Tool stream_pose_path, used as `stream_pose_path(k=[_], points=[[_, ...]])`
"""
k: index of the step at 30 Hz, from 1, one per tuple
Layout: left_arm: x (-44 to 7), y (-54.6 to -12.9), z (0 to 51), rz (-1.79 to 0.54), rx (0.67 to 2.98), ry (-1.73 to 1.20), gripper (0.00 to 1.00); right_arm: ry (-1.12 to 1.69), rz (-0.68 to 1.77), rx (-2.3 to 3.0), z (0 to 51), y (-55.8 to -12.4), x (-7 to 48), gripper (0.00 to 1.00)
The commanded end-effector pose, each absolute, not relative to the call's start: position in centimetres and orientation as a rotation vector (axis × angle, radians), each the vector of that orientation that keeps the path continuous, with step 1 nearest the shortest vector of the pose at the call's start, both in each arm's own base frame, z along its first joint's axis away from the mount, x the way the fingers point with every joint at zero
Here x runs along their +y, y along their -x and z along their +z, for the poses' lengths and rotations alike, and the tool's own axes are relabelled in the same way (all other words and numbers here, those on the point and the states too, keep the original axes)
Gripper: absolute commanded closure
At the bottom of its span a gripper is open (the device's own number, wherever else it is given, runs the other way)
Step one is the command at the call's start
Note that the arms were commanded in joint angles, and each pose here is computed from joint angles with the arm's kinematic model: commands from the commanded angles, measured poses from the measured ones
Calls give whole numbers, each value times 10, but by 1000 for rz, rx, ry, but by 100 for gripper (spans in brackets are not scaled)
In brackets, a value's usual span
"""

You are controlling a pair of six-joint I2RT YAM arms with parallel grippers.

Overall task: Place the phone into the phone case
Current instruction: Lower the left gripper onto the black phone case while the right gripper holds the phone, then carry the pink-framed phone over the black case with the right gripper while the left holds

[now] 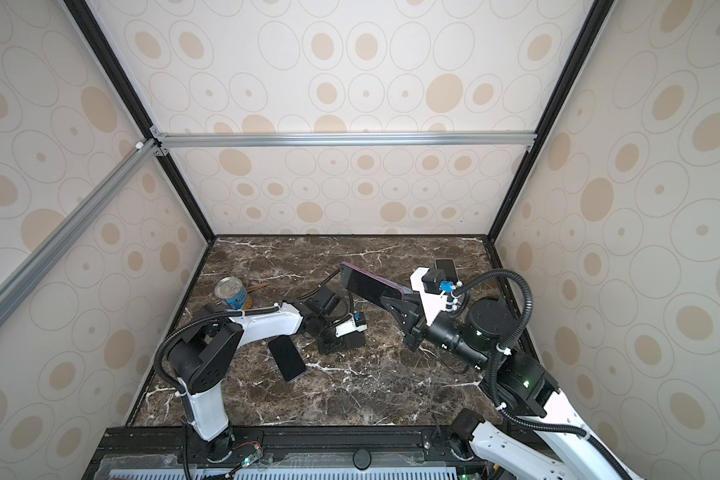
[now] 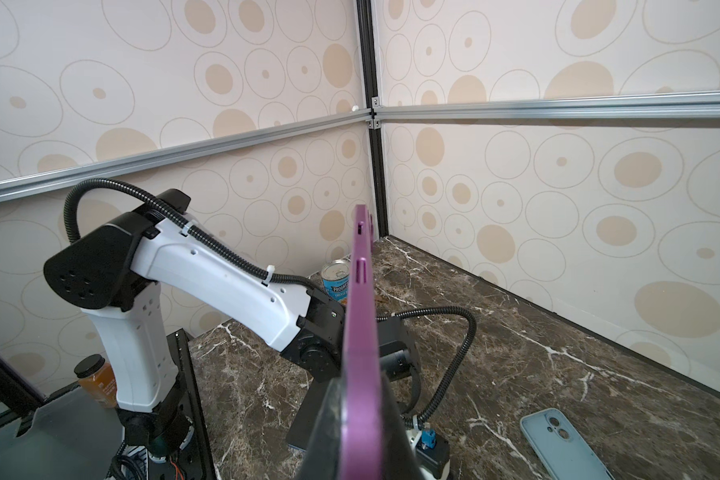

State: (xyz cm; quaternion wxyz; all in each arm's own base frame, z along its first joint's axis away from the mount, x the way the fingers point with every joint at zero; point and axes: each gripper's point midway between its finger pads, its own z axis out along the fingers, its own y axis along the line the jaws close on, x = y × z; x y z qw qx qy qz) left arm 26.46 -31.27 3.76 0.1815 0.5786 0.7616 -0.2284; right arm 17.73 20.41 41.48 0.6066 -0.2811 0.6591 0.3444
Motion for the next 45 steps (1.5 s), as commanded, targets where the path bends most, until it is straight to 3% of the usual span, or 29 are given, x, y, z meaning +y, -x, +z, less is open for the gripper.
stream_pose_path(k=[1,3,12,14,16,21,26,31,35,45], points=[[-322,-287,81,-579,2007,-1563,62,592,799,1447,444,-178,197,100],[-319,-298,101,-535,2040,-1447,54,568,790,1467,443,-181,195,100],[-285,-272,167,-713,2136,-916,50,322,611,1654,417,-219,166,100],[-268,-268,166,-736,2194,-718,43,303,482,1760,397,-232,158,100],[-255,-265,169,-753,2220,-573,42,285,365,1860,379,-244,152,100],[-221,-266,174,-704,2267,-308,38,335,316,2021,345,-261,172,100],[-205,-267,162,-687,2318,-197,36,406,411,2238,289,-266,210,100],[-202,-271,129,-708,2369,-166,36,399,711,2415,223,-276,248,100],[-204,-275,114,-768,2395,-126,37,333,928,2459,203,-281,270,100],[-212,-276,81,-904,2449,-96,38,209,1151,2696,143,-279,289,100]])
